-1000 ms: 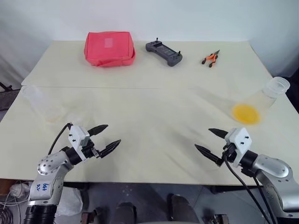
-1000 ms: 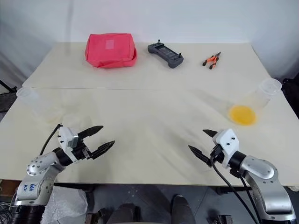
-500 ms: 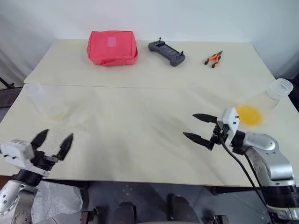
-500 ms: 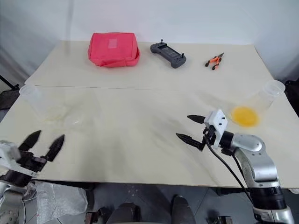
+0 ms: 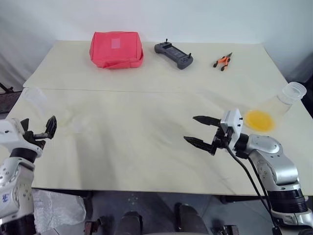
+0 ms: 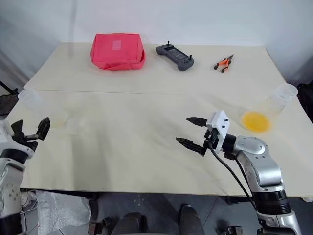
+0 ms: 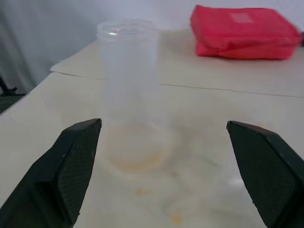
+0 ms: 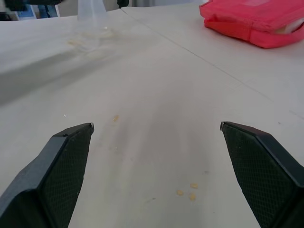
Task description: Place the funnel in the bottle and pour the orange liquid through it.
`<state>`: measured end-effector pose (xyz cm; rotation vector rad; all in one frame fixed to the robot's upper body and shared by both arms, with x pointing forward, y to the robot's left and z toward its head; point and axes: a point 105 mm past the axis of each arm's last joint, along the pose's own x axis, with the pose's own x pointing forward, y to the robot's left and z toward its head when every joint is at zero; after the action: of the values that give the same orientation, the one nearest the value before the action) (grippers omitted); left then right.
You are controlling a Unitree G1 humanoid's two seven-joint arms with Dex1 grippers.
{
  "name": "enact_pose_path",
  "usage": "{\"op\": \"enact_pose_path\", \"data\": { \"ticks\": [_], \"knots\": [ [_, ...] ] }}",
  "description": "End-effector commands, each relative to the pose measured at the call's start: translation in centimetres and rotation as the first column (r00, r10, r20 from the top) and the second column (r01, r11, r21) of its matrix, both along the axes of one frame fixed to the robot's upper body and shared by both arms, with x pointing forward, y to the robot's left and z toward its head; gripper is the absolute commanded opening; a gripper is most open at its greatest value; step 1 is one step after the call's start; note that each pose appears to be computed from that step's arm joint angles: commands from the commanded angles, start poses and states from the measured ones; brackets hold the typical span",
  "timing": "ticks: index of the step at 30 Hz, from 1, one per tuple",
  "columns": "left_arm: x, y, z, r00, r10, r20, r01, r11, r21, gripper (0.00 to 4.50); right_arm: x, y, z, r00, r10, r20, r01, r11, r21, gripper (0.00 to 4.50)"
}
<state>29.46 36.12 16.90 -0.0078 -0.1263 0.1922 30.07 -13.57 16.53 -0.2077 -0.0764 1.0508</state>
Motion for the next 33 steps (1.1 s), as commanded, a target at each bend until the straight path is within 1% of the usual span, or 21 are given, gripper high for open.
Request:
{"op": "enact_pose_path", "data": {
  "ticks": [1, 5, 10, 15, 24, 28, 31, 32, 33],
  "knots": [
    [0.9, 0.9, 1.4, 0.999, 0.021, 0.034, -0.022, 0.999, 0.040, 4.50, -0.5, 0.2, 1.2, 0.999, 0.007, 0.039, -0.007, 1.000, 0.021, 4.48],
    [2.5, 1.0, 2.2, 0.999, 0.009, 0.043, -0.010, 0.999, 0.031, 4.50, -0.6, 0.4, 1.7, 0.999, 0.006, 0.049, -0.008, 1.000, 0.029, 4.48],
    [3.8, 1.4, 2.9, 0.998, 0.015, 0.056, -0.017, 0.999, 0.032, 4.50, -0.7, 0.8, 2.2, 0.998, 0.017, 0.056, -0.019, 0.999, 0.041, 4.48],
    [4.8, 2.0, 3.1, 0.998, 0.028, 0.056, -0.030, 0.999, 0.034, 4.50, -1.0, 1.4, 3.1, 0.997, 0.058, 0.058, -0.062, 0.996, 0.072, 4.48],
    [6.7, 3.0, 3.5, 0.997, 0.047, 0.069, -0.049, 0.998, 0.039, 4.50, -0.9, 1.8, 4.2, 0.995, 0.072, 0.072, -0.079, 0.993, 0.091, 4.48],
    [6.9, 2.9, 3.9, 0.995, 0.030, 0.093, -0.035, 0.998, 0.051, 3.58, -0.9, 1.6, 4.4, 0.995, 0.060, 0.078, -0.067, 0.993, 0.093, 4.50],
    [6.9, 2.9, 4.4, 0.994, 0.011, 0.108, -0.017, 0.998, 0.057, 2.60, -1.0, 1.5, 4.3, 0.995, 0.056, 0.077, -0.063, 0.994, 0.089, 4.50],
    [6.8, 2.9, 4.6, 0.994, 0.007, 0.111, -0.014, 0.998, 0.060, 2.35, -1.0, 1.5, 4.3, 0.996, 0.054, 0.077, -0.060, 0.994, 0.088, 4.50],
    [6.7, 3.0, 4.7, 0.994, 0.006, 0.112, -0.013, 0.998, 0.062, 2.32, -1.0, 1.4, 4.3, 0.996, 0.052, 0.077, -0.059, 0.994, 0.087, 4.50]
  ]
}}
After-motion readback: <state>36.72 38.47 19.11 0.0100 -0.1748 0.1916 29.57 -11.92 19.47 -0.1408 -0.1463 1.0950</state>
